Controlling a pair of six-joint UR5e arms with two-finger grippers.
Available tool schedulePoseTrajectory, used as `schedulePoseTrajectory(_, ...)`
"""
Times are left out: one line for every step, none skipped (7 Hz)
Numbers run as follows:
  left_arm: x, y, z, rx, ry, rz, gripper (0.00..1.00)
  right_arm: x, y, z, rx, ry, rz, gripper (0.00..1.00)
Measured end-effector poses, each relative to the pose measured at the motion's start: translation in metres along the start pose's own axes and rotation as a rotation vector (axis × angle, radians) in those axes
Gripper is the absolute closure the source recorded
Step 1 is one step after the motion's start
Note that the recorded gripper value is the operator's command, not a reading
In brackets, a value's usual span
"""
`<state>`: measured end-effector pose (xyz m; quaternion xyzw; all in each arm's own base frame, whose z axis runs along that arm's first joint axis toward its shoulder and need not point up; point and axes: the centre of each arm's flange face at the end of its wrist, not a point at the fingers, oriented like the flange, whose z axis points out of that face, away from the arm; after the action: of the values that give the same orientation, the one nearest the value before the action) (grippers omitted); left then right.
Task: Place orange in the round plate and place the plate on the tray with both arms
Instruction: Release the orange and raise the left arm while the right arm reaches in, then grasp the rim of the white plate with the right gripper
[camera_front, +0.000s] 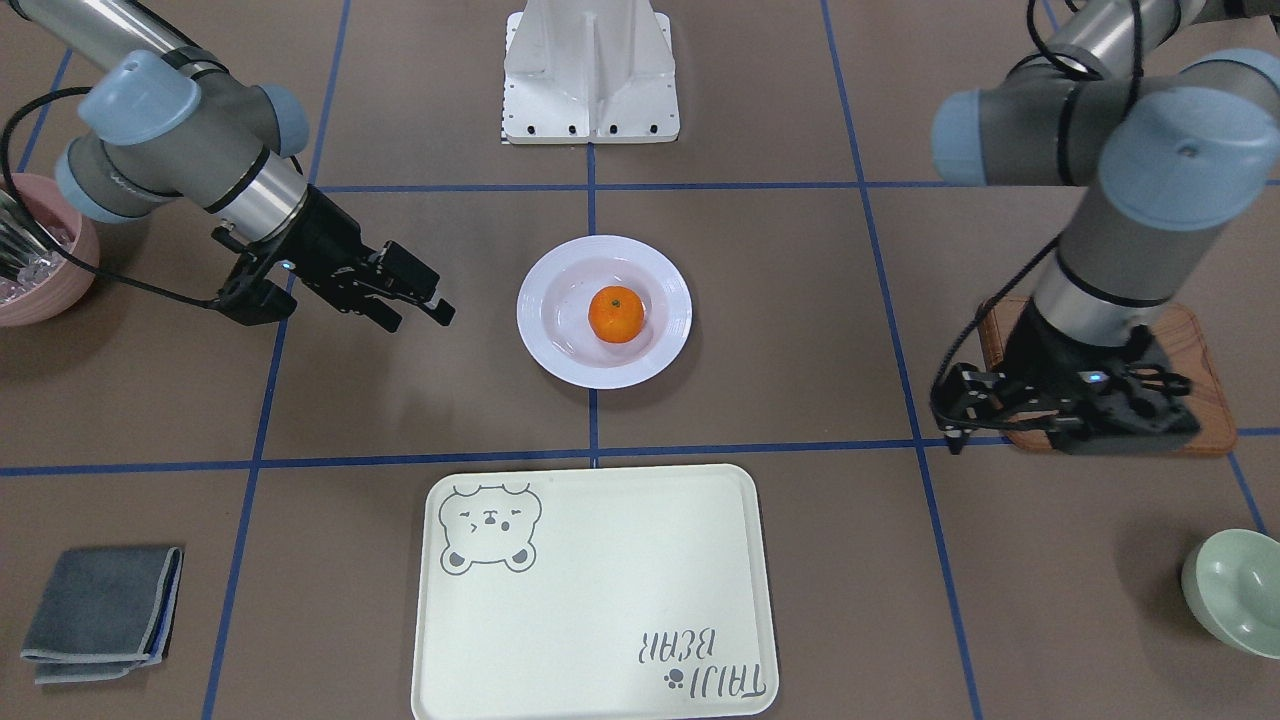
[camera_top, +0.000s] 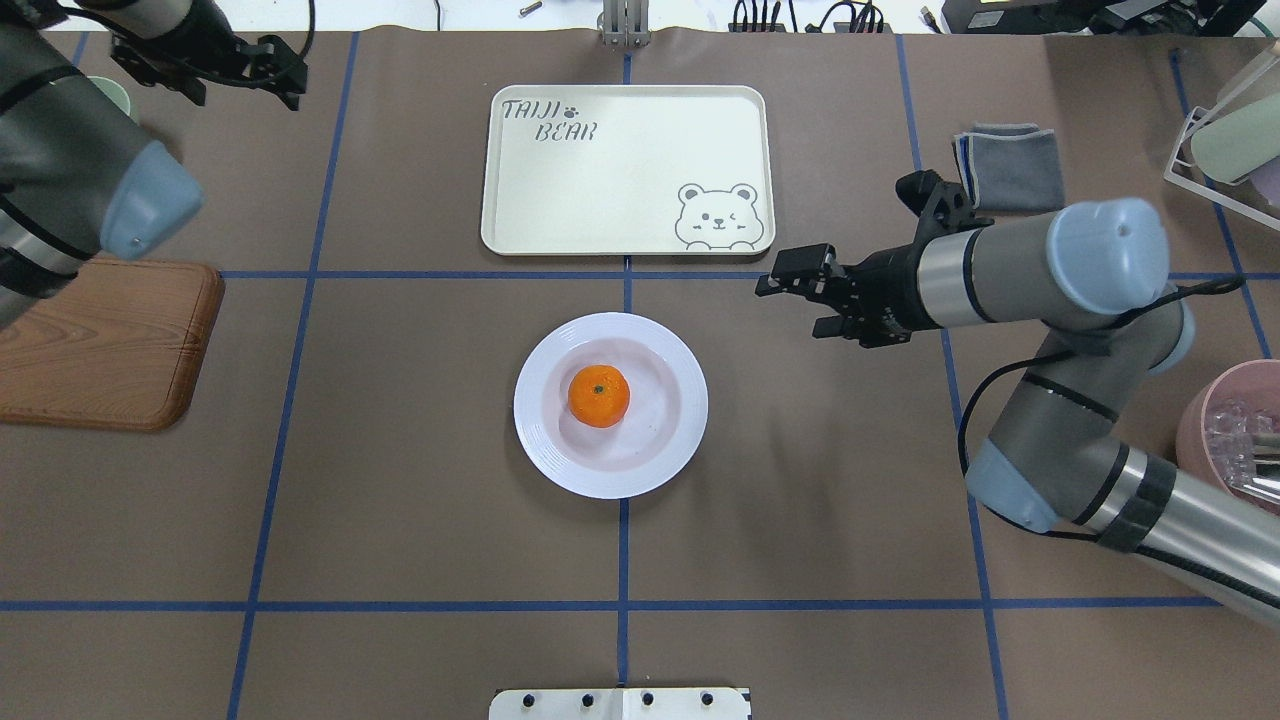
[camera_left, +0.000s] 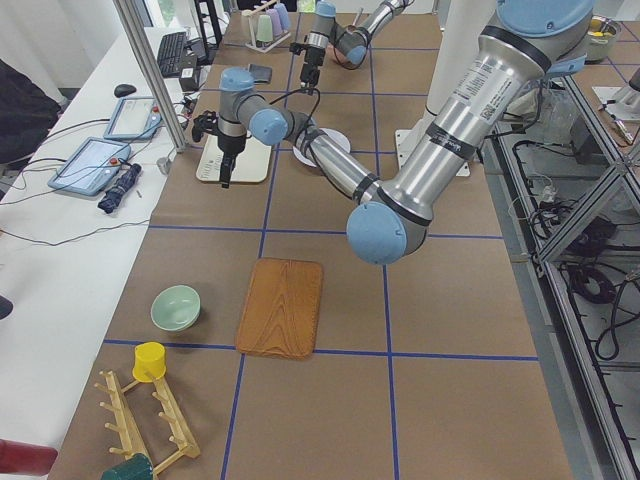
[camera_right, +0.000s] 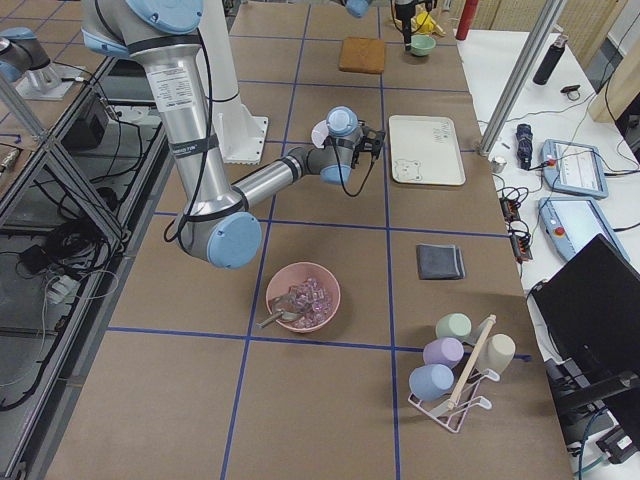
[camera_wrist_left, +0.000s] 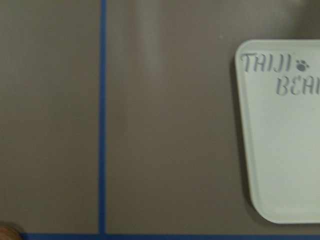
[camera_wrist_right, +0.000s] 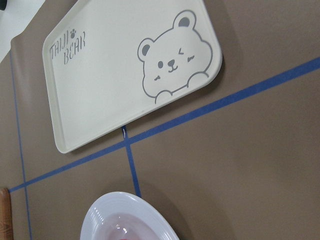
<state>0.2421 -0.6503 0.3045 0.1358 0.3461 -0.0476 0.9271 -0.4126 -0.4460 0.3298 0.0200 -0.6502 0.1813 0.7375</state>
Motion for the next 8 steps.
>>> schedulePoseTrajectory(-0.02,-0.007,-0.002,0.011,-0.019,-0.007,0.01,0.003,0.024,0.022,0.011,-0.052,0.002,0.0)
schedulePoseTrajectory(-0.034,-0.009,-0.001,0.019,-0.027,-0.013,0.01,0.003,0.043,0.042,0.017,-0.09,0.008,0.0)
schedulePoseTrajectory(-0.046,-0.007,0.004,0.026,-0.027,-0.015,0.01,0.002,0.057,0.056,0.018,-0.112,0.022,0.0)
schedulePoseTrajectory(-0.052,-0.006,0.008,0.032,-0.024,-0.013,0.01,0.006,0.066,0.066,0.021,-0.126,0.028,0.0)
schedulePoseTrajectory(-0.054,-0.005,0.009,0.034,-0.023,-0.013,0.01,0.011,0.071,0.074,0.022,-0.129,0.03,0.0)
schedulePoseTrajectory(-0.056,-0.005,0.011,0.033,-0.024,-0.014,0.01,0.014,0.075,0.08,0.023,-0.126,0.032,0.0)
schedulePoseTrajectory(-0.057,-0.005,0.012,0.031,-0.026,-0.016,0.01,0.018,0.077,0.088,0.022,-0.117,0.033,0.0)
schedulePoseTrajectory(-0.058,-0.005,0.014,0.029,-0.028,-0.018,0.01,0.02,0.079,0.095,0.021,-0.106,0.033,0.0)
